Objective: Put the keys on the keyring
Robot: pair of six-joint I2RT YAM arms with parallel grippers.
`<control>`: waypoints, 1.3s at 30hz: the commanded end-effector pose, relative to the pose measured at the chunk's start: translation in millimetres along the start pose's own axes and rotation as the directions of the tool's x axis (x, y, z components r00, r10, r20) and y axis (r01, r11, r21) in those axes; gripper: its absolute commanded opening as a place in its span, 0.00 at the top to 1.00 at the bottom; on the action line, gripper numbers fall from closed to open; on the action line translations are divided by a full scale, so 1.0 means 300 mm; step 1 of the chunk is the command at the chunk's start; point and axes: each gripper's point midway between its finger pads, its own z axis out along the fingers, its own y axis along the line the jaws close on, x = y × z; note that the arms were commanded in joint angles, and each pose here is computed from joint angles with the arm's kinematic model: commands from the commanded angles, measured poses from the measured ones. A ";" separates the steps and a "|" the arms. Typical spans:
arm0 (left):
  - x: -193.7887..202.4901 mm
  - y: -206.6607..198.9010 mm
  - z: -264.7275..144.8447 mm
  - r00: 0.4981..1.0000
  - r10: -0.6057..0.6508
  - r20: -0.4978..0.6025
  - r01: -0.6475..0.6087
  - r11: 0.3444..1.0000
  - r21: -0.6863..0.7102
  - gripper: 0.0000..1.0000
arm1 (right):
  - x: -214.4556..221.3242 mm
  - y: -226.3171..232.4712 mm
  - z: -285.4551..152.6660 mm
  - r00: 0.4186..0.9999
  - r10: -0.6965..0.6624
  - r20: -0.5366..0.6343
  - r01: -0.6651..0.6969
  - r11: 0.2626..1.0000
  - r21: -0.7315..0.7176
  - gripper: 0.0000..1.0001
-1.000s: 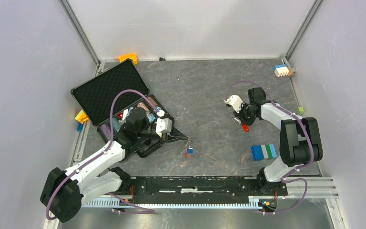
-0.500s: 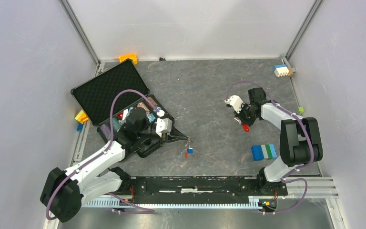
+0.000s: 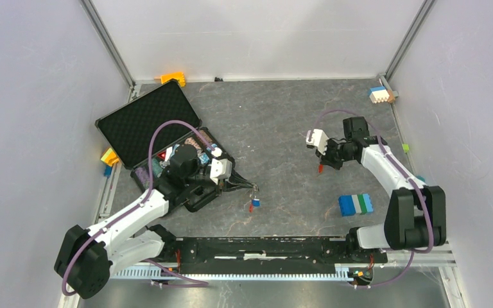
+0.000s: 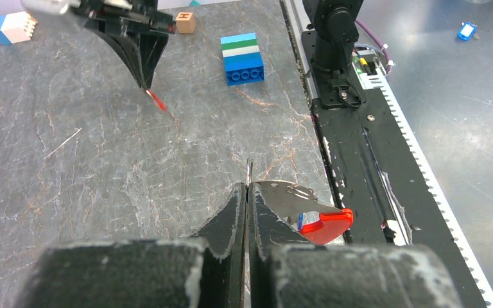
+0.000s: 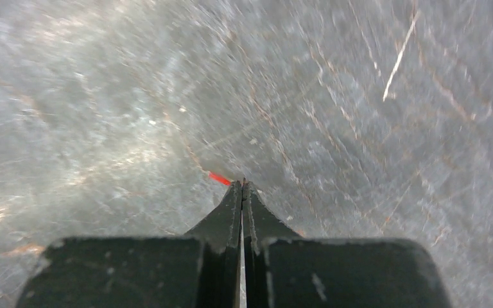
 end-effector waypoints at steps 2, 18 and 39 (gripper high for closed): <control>-0.060 0.026 0.008 0.996 0.079 0.029 -0.079 0.997 -0.003 0.98 | -0.152 0.095 -0.070 0.961 -0.166 0.222 0.192 0.976 -0.101 1.00; -0.042 0.038 0.015 0.996 0.083 0.010 -0.083 0.997 -0.006 0.98 | -0.277 0.262 -0.118 0.862 -0.166 0.478 0.300 0.928 -0.220 1.00; -0.016 0.117 0.022 0.924 0.300 -0.236 -0.325 0.943 -0.075 0.98 | -0.736 0.538 -0.241 0.570 -0.053 0.820 0.407 0.885 -0.226 1.00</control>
